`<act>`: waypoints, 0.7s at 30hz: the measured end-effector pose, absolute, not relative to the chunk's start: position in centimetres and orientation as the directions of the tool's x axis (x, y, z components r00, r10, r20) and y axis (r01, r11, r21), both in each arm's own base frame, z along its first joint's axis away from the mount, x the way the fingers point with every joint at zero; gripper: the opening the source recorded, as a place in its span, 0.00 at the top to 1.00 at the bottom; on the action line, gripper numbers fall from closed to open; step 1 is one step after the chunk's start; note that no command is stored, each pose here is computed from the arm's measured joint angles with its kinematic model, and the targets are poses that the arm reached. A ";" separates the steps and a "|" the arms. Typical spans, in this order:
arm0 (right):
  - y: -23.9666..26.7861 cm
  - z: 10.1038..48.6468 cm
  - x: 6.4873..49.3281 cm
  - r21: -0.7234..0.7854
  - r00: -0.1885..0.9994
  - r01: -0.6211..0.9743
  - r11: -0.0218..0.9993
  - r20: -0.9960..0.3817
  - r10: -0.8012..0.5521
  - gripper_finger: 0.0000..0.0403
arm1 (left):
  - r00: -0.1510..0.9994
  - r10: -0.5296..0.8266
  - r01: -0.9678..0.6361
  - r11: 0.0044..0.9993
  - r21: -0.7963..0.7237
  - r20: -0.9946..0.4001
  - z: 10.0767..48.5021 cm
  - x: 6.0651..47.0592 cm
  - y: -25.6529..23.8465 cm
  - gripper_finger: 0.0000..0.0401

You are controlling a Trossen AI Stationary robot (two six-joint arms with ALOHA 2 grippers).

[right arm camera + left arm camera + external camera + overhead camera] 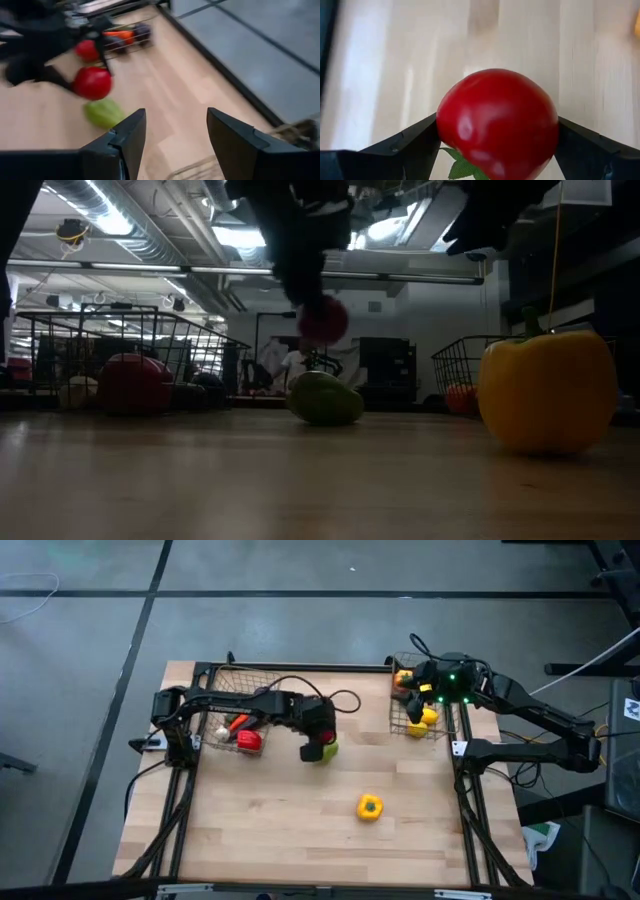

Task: Sort produce into baskets
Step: Put the red tomato into the right gold wire basket

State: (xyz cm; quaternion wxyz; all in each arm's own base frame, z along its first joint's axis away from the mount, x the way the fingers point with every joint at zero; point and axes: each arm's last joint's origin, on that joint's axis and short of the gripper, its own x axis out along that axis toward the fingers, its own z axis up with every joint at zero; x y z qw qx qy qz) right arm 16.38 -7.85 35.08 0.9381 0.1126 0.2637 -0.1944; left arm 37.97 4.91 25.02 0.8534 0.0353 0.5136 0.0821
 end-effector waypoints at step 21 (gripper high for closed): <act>-8.6 33.6 14.2 -0.233 0.330 0.786 0.572 -0.625 -0.708 0.48 | 0.921 0.254 -0.212 0.963 0.168 -0.295 30.2 43.0 5.6 0.17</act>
